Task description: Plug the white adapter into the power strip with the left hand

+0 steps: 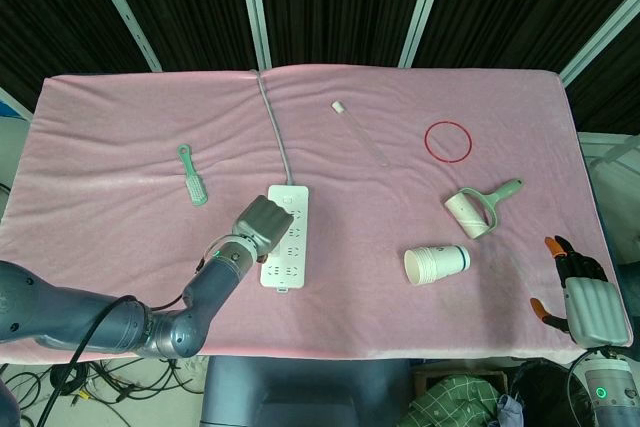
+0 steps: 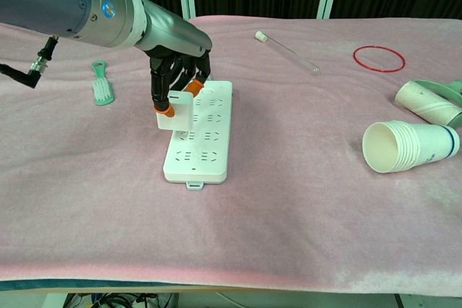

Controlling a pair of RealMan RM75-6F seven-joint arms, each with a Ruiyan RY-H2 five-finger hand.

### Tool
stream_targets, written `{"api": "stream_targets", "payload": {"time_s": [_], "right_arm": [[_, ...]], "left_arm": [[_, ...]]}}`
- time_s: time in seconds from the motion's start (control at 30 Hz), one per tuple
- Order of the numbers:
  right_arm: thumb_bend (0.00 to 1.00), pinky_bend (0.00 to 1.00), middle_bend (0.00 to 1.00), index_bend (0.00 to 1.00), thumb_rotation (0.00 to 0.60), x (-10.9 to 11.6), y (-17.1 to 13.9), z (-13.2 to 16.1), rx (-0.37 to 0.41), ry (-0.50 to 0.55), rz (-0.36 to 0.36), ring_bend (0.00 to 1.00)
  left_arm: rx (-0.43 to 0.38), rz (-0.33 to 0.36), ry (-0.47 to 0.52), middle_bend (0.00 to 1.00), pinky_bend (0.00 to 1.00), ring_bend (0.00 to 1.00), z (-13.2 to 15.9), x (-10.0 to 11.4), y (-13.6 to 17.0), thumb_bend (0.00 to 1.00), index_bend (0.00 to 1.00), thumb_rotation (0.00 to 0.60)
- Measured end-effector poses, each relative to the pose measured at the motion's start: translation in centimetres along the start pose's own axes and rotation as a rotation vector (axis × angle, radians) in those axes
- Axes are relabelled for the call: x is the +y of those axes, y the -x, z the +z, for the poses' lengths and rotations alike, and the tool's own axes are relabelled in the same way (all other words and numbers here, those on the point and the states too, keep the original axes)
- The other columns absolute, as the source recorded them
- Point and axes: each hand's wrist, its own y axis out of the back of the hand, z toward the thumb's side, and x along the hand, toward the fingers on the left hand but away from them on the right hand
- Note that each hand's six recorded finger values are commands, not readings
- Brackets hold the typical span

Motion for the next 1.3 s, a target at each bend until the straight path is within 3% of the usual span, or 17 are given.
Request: {"api": "stream_targets", "payload": {"time_s": [1.3], "right_arm": [[0.18, 0.16, 0.06, 0.07, 0.6, 0.0, 0.1, 0.0, 0.001, 0.0, 0.004, 0.17]], "left_arm": [[-0.009, 0.005, -0.01, 0.59, 0.45, 0.38, 0.6, -0.6, -1.0, 0.43, 0.57, 0.6]]}}
